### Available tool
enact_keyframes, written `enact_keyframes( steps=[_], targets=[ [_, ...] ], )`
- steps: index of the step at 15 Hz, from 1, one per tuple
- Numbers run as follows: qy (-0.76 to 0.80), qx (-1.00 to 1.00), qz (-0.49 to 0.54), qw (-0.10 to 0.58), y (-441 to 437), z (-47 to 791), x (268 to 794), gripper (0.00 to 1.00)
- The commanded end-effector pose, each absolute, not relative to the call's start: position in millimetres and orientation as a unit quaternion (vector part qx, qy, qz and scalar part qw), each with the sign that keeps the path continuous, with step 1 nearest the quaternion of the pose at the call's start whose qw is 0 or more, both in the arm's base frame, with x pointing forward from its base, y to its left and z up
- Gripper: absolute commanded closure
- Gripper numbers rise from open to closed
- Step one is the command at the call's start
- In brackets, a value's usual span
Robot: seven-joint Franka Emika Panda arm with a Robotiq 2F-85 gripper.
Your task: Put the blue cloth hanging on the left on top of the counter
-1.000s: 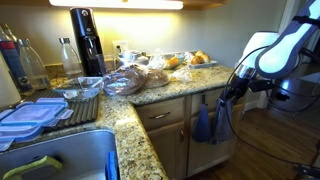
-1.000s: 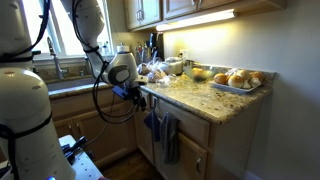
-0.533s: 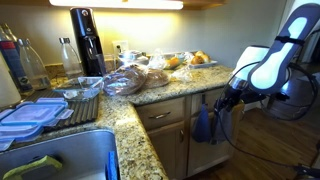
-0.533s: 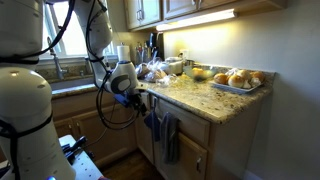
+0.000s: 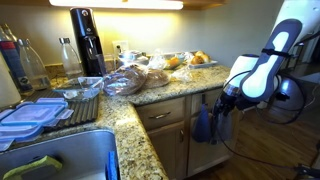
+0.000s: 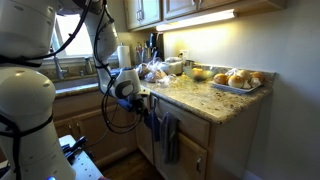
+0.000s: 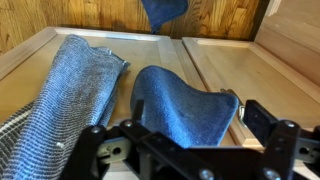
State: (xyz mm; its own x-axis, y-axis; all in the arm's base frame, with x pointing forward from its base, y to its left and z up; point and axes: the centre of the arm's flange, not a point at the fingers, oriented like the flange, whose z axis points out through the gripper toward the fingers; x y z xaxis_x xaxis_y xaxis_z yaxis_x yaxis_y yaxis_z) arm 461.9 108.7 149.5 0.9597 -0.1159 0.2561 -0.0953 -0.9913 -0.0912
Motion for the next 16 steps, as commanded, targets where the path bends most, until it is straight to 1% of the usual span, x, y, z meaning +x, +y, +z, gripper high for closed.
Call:
enact_keyframes(
  steps=[1, 2, 4, 8, 16],
  targets=[
    [0.054, -0.989, -0.132, 0.039, 109, 149, 462, 0.00],
    [0.054, -0.989, -0.132, 0.039, 108, 149, 463, 0.00],
    [0.023, -0.989, -0.144, 0.010, 107, 140, 466, 0.00],
    [-0.033, -0.988, -0.148, -0.024, 90, 126, 472, 0.00],
    [-0.128, -0.969, -0.208, -0.037, 85, 105, 486, 0.00]
  ],
)
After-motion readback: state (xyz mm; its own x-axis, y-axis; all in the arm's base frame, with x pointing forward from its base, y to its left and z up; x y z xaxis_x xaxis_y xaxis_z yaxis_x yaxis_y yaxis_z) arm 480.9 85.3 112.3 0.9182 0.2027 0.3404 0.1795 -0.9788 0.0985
